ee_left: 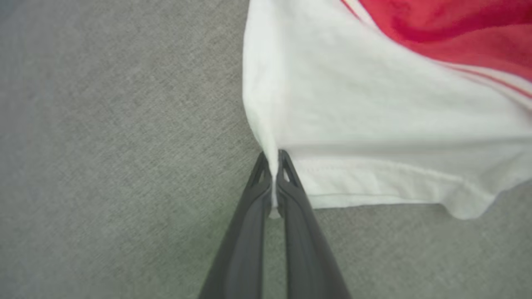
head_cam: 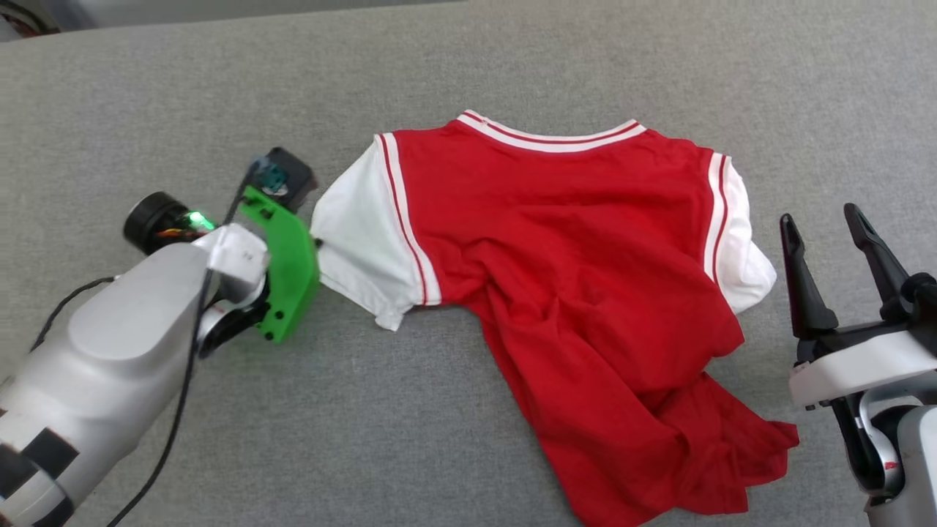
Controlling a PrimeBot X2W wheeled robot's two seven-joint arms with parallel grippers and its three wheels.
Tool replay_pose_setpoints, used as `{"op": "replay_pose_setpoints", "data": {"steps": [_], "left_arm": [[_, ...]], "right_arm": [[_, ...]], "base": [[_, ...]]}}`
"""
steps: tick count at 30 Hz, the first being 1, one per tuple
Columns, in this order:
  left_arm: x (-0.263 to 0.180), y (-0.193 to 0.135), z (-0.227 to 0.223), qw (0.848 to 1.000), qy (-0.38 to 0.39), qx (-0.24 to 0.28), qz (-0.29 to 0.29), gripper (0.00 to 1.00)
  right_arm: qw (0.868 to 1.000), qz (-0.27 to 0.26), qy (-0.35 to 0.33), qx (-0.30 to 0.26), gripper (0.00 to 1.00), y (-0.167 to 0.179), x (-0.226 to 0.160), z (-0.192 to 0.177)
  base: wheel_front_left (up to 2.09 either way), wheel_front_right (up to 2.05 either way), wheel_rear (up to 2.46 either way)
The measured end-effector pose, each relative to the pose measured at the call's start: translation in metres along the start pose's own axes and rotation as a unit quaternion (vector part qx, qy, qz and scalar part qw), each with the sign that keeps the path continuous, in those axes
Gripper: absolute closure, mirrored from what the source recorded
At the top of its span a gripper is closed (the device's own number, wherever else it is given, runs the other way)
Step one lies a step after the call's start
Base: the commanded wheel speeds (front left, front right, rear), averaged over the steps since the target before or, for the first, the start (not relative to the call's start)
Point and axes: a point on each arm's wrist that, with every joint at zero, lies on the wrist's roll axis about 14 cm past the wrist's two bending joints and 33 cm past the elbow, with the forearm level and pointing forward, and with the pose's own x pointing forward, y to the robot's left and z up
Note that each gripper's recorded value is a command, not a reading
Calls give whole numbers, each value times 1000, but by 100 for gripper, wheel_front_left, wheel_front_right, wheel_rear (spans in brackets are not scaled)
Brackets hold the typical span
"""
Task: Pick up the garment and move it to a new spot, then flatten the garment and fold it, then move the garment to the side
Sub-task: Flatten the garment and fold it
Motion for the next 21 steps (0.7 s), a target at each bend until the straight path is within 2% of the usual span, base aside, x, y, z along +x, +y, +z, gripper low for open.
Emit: {"op": "replay_pose_setpoints", "data": {"steps": [8,13,21], "left_arm": [[-44,39,-27,996,-36,-53,63,100],[-71,60,-65,990,-16,-92,107,100],[-90,68,-124,979,37,-141,144,100]], "right_arm": [[1000,-1,-7,4,0,2,-7,7],[1000,11,-8,8,0,11,-5,10],[1000,7,-4,8,0,8,-7,11]], "base": [[0,0,0],[0,0,0],[0,0,0]]}}
